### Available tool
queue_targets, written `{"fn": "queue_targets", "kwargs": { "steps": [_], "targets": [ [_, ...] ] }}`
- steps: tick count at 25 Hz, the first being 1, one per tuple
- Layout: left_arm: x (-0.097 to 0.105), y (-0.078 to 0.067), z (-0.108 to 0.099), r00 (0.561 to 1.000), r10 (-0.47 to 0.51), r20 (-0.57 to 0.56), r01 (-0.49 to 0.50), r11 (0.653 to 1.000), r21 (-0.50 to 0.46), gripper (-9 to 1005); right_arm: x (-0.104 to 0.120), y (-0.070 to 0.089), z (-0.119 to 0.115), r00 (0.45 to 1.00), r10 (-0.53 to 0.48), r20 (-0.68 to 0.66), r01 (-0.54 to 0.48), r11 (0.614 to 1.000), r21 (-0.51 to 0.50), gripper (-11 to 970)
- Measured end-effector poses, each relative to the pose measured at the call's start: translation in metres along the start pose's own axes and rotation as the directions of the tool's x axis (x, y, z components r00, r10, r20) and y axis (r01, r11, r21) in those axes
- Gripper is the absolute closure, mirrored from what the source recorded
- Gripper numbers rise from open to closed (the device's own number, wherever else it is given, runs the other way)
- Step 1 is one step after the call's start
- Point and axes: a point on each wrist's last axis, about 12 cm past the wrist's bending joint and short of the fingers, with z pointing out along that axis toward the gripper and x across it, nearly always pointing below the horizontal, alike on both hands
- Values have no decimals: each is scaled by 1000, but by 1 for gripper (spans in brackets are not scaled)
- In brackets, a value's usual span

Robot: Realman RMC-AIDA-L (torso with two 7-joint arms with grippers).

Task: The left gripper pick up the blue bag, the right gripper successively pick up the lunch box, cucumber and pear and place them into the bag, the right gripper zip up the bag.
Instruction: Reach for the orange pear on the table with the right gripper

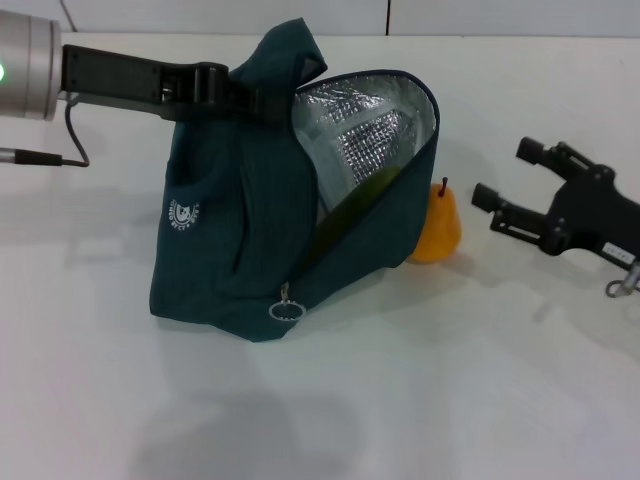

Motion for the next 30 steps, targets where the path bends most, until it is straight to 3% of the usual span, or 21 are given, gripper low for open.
{"fn": "queue_targets", "kwargs": {
  "steps": [7,16,30],
  "targets": [
    [-2,0,-1,1000,2,12,-2,1000,-3,950,4,-5,12,997,-33,-72,34,999,17,78],
    [-1,0,-2,1000,1,14,-1,1000,-2,950,0,4,38,994,-65,-92,58,995,-75,92],
    [-1,0,-1,1000,5,8,-5,1000,-1,950,0,6,46,991,-81,-109,71,993,-95,532]
  ]
}}
